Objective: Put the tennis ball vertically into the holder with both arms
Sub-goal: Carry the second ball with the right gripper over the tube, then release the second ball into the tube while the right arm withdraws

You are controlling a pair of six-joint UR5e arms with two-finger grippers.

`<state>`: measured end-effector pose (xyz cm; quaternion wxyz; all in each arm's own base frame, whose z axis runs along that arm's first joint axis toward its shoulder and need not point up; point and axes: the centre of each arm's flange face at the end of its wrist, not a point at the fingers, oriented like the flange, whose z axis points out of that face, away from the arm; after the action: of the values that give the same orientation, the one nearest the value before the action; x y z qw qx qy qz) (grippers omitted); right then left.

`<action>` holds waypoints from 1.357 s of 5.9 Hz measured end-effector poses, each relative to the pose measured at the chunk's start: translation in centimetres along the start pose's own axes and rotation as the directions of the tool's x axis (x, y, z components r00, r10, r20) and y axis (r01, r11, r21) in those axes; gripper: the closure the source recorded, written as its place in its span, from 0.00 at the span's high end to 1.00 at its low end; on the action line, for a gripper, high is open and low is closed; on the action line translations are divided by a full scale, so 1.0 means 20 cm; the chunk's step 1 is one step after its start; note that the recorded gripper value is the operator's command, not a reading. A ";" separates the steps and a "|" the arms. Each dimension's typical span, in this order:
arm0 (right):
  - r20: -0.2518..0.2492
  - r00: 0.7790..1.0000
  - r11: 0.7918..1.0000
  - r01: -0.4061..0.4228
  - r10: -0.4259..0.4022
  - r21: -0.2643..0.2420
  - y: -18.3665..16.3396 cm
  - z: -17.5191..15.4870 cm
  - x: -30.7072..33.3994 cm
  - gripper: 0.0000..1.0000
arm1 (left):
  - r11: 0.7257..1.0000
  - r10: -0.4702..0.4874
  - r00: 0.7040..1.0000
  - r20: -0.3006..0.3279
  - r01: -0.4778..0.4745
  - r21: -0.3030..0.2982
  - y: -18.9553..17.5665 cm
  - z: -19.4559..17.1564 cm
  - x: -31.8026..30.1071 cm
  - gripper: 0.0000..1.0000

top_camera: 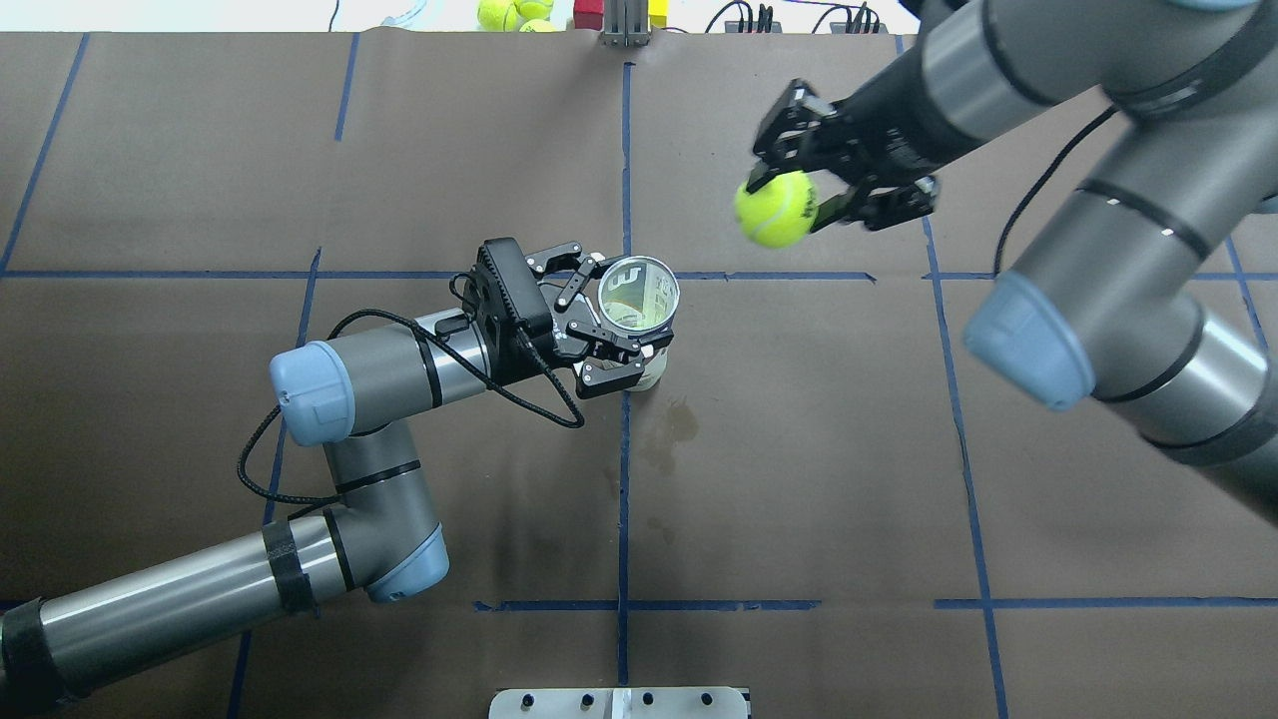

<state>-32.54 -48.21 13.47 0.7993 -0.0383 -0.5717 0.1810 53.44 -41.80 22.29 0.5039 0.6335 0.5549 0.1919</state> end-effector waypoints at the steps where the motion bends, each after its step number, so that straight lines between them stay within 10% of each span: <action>1: 0.014 0.996 0.996 -0.083 0.083 0.008 0.10 0.09 -0.13 0.02 | 1.000 0.000 1.000 0.000 0.000 -0.001 0.00 0.00 0.00 0.92; 3: 0.029 0.968 0.969 -0.248 0.248 0.018 0.20 0.19 -0.25 0.03 | 1.000 0.000 1.000 0.001 0.000 -0.001 0.00 0.00 0.00 0.92; 4: 0.027 0.955 0.955 -0.296 0.295 0.029 0.22 0.24 -0.28 0.29 | 1.000 0.000 1.000 0.001 0.000 -0.001 0.00 0.00 0.00 0.92; 5: 0.021 0.949 0.948 -0.315 0.314 0.038 0.24 0.30 -0.29 0.99 | 1.000 0.000 1.000 0.001 0.000 -0.002 0.00 0.00 0.00 0.92; 8: -0.002 0.947 0.946 -0.321 0.321 0.043 0.27 0.38 -0.27 1.00 | 1.000 0.001 1.000 0.002 -0.001 -0.005 0.01 0.00 0.00 0.92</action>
<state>-42.41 -46.07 9.85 0.7623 -0.1147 -0.5504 0.3206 53.57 -41.86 22.50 0.5062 0.6325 0.5537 0.1928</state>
